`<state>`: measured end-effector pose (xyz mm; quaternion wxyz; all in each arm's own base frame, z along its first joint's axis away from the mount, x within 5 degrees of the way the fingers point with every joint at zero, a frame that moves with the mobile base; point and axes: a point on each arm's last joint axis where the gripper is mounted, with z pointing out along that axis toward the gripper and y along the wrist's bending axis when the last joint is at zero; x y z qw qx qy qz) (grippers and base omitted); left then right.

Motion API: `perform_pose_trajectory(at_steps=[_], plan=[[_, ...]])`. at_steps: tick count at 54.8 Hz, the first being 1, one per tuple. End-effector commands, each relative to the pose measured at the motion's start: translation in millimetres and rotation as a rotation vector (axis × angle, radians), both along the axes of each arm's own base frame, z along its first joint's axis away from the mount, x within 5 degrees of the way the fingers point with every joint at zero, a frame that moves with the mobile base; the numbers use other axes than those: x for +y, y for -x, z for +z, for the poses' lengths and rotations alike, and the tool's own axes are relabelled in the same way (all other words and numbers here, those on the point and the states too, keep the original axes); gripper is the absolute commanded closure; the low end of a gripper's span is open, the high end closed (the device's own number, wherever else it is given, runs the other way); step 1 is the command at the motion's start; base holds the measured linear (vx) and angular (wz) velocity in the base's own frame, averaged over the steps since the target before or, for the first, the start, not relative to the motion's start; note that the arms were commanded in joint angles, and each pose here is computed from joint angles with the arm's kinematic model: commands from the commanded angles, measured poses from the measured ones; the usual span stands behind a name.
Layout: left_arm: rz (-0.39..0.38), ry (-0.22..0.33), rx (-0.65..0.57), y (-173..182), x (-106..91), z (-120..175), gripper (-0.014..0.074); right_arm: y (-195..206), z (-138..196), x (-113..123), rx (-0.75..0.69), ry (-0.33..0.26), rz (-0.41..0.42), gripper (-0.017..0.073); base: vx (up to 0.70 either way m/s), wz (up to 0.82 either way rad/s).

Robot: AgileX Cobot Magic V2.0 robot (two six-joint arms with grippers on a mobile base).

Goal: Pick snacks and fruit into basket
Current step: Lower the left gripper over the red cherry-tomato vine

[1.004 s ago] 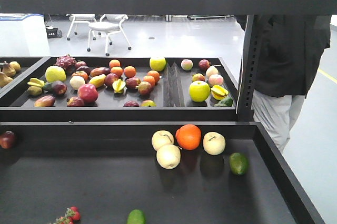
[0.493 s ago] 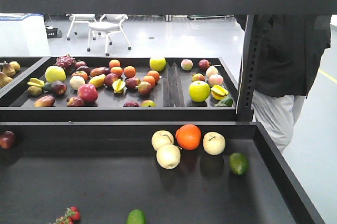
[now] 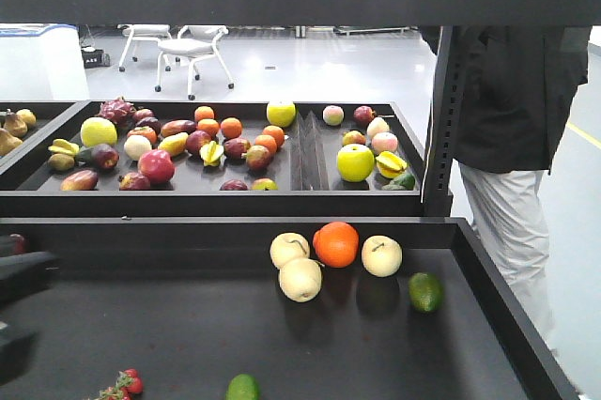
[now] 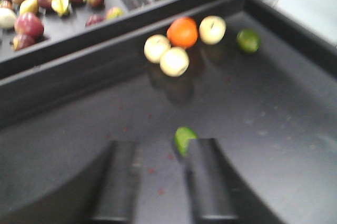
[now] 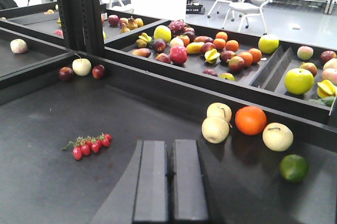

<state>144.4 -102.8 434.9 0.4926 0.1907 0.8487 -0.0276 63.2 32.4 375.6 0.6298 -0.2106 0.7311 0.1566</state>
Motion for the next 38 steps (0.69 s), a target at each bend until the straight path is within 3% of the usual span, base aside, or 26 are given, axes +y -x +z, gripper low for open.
perform_pose_trajectory(at_steps=[1, 10, 22, 33, 38], plan=[[0.015, -0.013, -0.041, -11, -8.9, 14, 0.009, 0, 13, 0, -0.074, -0.015, 0.004, 0.0559, 0.0, 0.0], [0.042, -0.111, 0.059, -34, -32.2, 5, -0.0038, 0, 11, 0, -0.051, -0.004, -0.003, 0.0557, 0.0, 0.0], [-0.036, -0.157, 0.288, -82, -55.5, -24, -0.0059, 0, 11, 0, -0.045, -0.007, -0.003, 0.0554, 0.0, 0.0], [-0.006, -0.168, 0.454, -131, -32.1, -57, -0.0059, 0, 10, 0, -0.026, -0.037, -0.008, 0.055, 0.0, 0.0], [0.058, -0.196, 0.53, -153, -12.4, -76, -0.0059, 0, 10, 0, -0.015, -0.041, -0.006, 0.0548, 0.0, 0.0]])
